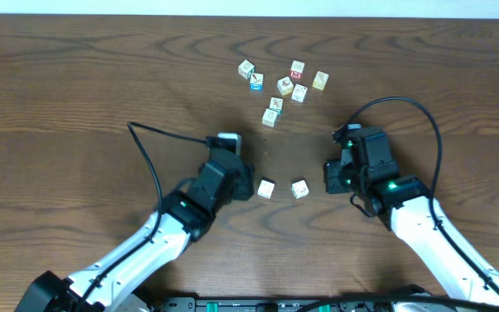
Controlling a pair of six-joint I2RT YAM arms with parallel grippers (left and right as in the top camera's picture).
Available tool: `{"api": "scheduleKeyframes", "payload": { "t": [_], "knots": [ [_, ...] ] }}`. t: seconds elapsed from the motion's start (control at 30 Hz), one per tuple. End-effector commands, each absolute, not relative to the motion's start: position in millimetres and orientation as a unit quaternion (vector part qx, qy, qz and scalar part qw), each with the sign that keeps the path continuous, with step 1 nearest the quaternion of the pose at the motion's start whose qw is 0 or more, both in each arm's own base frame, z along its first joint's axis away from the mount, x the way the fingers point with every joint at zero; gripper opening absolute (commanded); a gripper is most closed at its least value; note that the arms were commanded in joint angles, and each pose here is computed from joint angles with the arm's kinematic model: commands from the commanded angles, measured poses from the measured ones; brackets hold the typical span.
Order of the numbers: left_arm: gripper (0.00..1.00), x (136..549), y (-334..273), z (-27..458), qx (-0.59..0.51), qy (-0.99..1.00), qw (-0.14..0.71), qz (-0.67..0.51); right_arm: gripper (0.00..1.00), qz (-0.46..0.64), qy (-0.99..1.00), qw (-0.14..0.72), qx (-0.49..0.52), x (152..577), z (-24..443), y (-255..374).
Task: Lift 3 blocks
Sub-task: 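Lower and release both blocks side by side on the table, then move the left gripper forward to the white '8' block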
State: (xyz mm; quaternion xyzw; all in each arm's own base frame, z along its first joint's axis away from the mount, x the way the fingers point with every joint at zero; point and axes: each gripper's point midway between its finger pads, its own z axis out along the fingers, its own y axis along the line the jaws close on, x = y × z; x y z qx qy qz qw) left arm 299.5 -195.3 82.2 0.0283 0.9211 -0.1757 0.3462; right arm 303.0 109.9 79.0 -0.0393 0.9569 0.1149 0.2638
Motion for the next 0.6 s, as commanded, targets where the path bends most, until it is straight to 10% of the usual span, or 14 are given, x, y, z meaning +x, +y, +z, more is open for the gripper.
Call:
{"api": "scheduleKeyframes", "payload": {
  "t": [0.0, 0.57],
  "knots": [
    [0.63, 324.9, -192.3, 107.1, 0.056, 0.912, 0.376, -0.156, 0.22, 0.103, 0.952, 0.287, -0.022, 318.1, 92.5, 92.0],
    [0.71, 344.1, -198.3, 103.6, 0.108, 0.912, 0.375, -0.124, 0.01, 0.092, 0.969, 0.229, -0.016, 294.4, 76.4, 79.5]
  ]
}}
